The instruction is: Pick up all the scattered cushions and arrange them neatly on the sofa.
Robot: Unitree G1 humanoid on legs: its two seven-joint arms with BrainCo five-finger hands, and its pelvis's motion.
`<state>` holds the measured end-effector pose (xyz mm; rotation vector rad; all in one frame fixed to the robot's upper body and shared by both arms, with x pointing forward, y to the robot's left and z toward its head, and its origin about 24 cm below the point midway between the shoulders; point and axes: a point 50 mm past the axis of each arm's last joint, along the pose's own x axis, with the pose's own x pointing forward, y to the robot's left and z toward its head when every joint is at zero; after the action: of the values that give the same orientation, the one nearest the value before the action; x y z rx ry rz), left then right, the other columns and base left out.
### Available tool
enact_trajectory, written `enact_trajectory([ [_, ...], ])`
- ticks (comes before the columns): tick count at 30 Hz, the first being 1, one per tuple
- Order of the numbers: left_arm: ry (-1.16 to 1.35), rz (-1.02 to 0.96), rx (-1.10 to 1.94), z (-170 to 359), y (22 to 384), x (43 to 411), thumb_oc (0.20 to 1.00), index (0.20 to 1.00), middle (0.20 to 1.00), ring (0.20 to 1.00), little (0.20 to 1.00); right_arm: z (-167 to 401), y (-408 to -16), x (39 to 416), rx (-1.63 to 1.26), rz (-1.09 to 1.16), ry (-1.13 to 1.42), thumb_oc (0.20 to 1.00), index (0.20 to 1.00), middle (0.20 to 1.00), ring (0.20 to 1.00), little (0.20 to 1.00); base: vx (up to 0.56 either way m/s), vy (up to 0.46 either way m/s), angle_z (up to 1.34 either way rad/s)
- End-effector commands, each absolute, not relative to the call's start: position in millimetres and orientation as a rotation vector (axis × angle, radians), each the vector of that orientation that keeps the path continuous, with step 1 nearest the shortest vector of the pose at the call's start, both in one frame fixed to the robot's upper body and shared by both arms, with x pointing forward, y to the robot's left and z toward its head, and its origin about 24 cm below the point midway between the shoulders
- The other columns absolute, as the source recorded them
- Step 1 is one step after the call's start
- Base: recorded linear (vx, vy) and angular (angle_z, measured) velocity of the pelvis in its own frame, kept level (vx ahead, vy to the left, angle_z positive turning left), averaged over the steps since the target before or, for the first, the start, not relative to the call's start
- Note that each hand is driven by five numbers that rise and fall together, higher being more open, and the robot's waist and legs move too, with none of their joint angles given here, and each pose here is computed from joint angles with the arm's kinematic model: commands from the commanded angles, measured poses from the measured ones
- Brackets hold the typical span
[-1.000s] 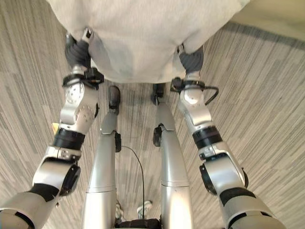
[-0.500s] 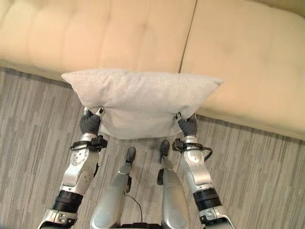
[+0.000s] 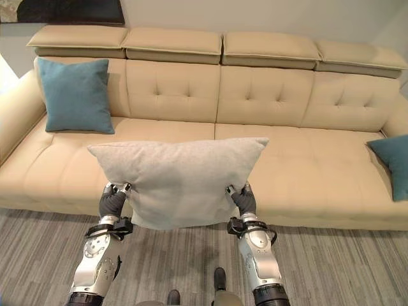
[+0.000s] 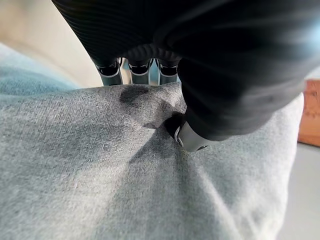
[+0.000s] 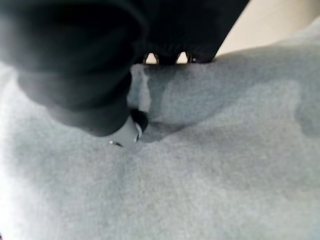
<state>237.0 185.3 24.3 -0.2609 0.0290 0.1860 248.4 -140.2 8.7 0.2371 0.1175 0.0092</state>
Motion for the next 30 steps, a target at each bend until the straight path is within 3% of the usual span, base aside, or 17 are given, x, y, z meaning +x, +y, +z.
enact_trajectory([
  [1, -0.197, 0.099, -0.238, 69, 176, 251, 0.2, 0.2, 0.2, 0.2, 0.2, 63, -116, 268, 0.267, 0.161, -0.147, 0.2, 0.2, 0.2, 0.2, 0.2, 0.13, 0.008, -0.57],
  [21, -0.224, -0.003, -0.286, 79, 148, 265, 0.2, 0.2, 0.2, 0.2, 0.2, 70, -158, 265, 0.194, 0.005, -0.186, 0.2, 0.2, 0.2, 0.2, 0.2, 0.14, -0.107, 0.48],
  [30, -0.212, 0.055, -0.224, 75, 170, 257, 0.2, 0.2, 0.2, 0.2, 0.2, 70, -127, 270, 0.252, 0.115, -0.182, 0.2, 0.2, 0.2, 0.2, 0.2, 0.27, 0.143, -0.68],
])
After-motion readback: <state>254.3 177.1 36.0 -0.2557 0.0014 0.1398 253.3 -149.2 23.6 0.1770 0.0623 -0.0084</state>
